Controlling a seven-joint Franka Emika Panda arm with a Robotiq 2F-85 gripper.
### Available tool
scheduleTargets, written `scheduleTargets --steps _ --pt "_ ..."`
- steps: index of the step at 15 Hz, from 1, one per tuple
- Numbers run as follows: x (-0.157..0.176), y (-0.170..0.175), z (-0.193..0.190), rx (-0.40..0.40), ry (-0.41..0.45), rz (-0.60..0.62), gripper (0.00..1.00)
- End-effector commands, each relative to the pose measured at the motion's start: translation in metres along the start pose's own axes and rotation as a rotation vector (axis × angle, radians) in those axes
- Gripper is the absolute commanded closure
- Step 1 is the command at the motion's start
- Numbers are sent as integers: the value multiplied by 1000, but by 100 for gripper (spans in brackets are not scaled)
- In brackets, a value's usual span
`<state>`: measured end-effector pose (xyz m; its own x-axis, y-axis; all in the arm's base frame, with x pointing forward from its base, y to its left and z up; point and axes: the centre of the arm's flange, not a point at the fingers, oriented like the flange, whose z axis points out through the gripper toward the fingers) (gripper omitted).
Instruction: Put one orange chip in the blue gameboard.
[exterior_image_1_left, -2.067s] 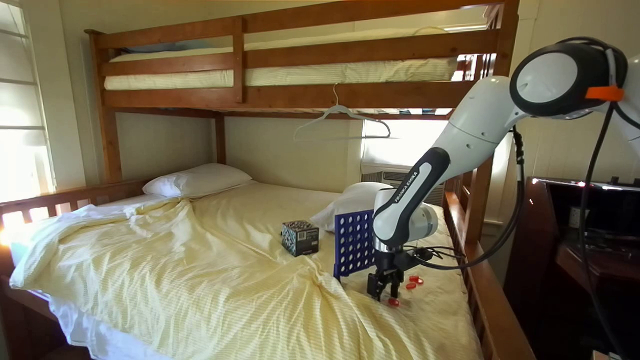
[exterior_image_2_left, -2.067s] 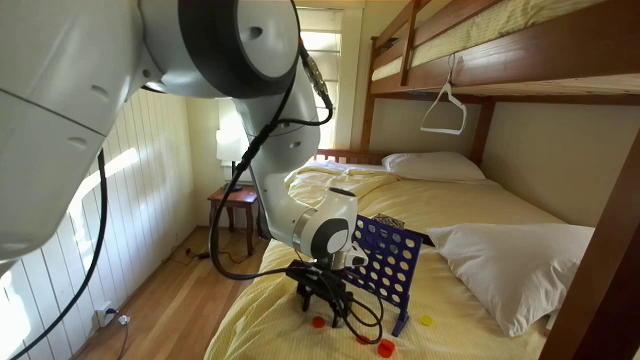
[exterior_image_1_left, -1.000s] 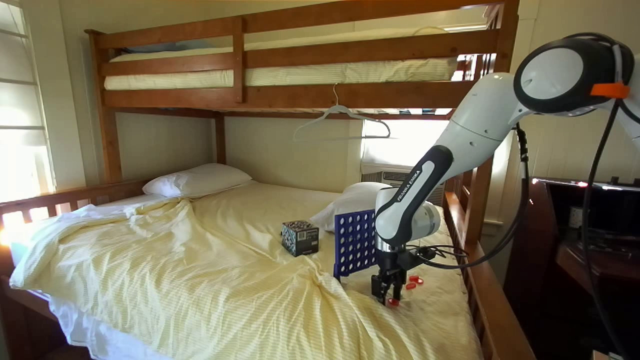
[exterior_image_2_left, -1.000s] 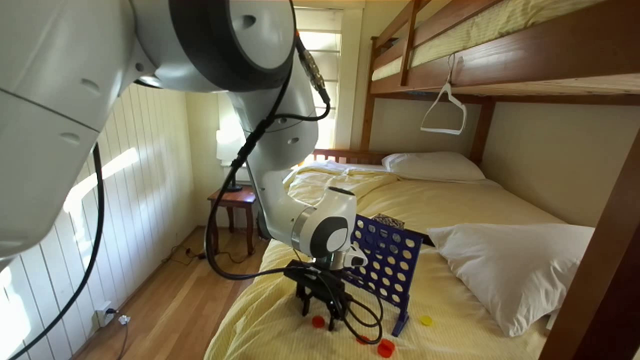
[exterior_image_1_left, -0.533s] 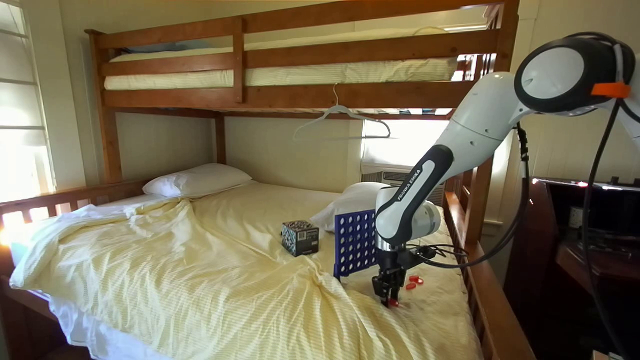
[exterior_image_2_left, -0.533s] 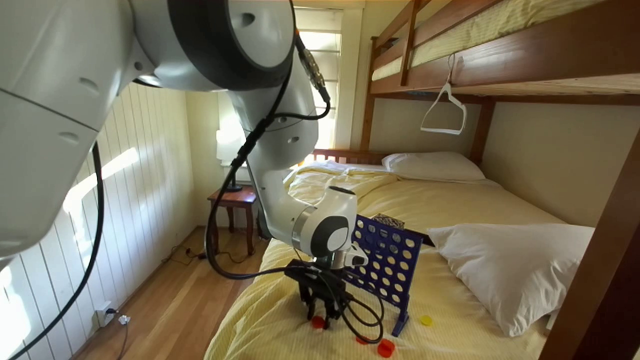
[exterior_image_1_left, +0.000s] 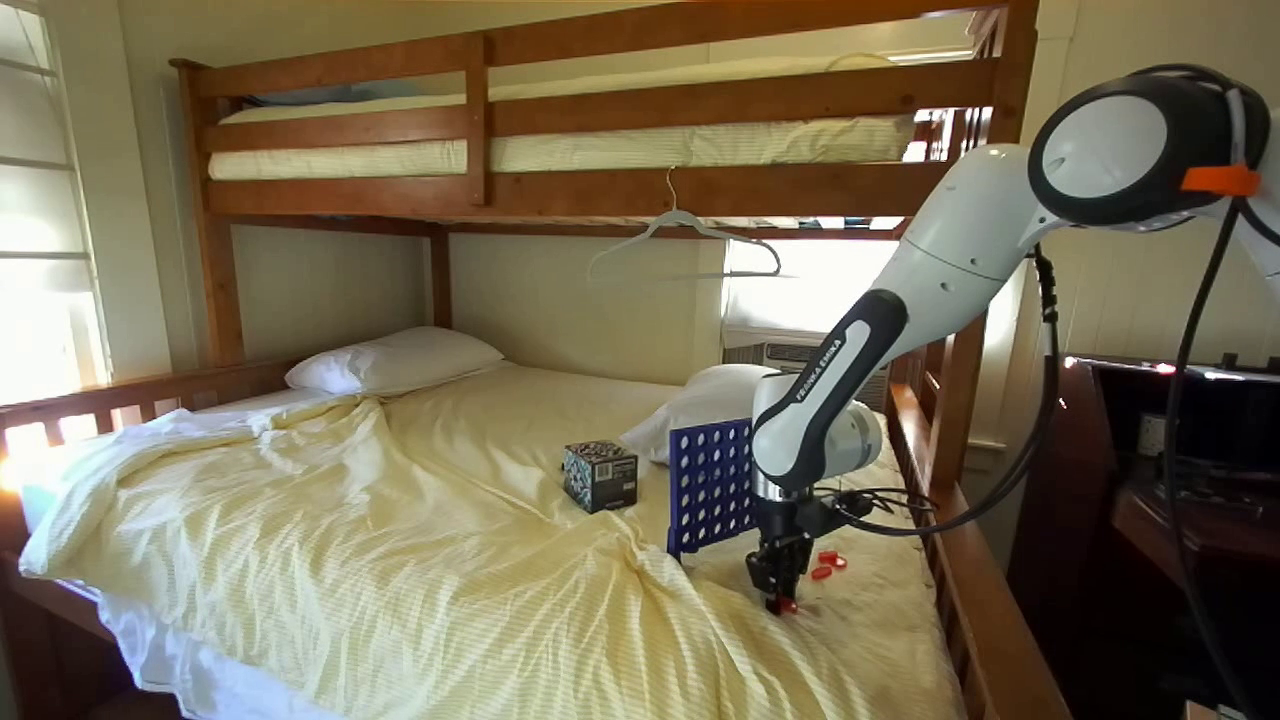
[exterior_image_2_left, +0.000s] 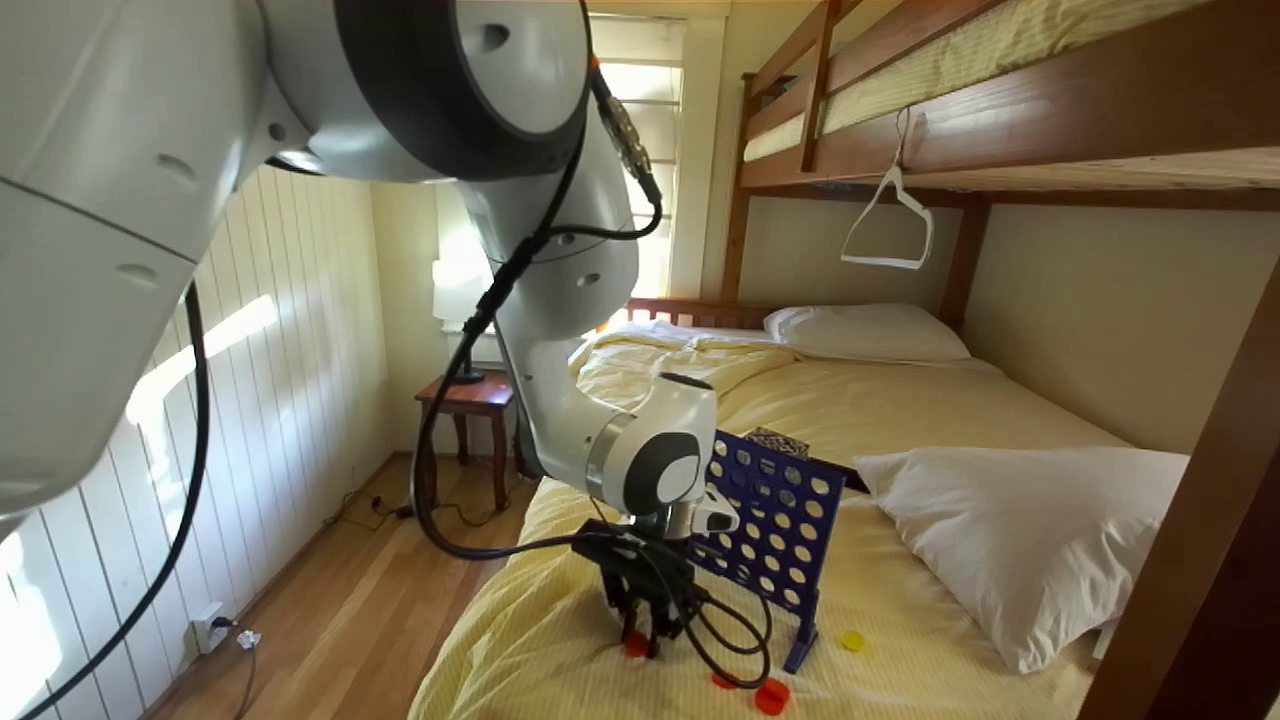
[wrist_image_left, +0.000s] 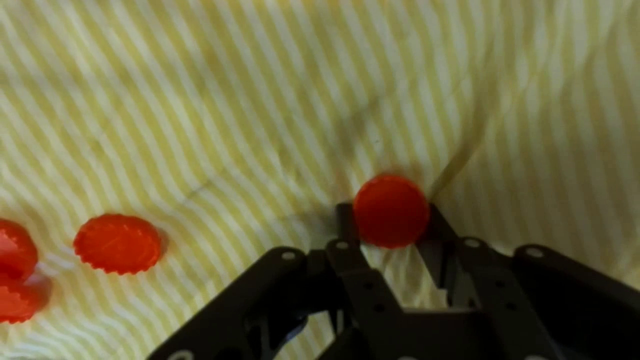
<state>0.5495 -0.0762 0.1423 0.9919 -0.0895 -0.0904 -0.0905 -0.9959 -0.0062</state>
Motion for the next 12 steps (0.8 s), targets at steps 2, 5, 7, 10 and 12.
scheduleTargets --steps 2,5,7,10,12 --pt "-12 1 -4 -23 10 -3 90" --pt "-11 -1 -6 -28 14 -6 90" --pt "-15 -2 -11 -28 33 2 90" --pt "-24 -7 -24 -36 94 20 90" --pt "-34 -11 -36 -39 154 37 90"
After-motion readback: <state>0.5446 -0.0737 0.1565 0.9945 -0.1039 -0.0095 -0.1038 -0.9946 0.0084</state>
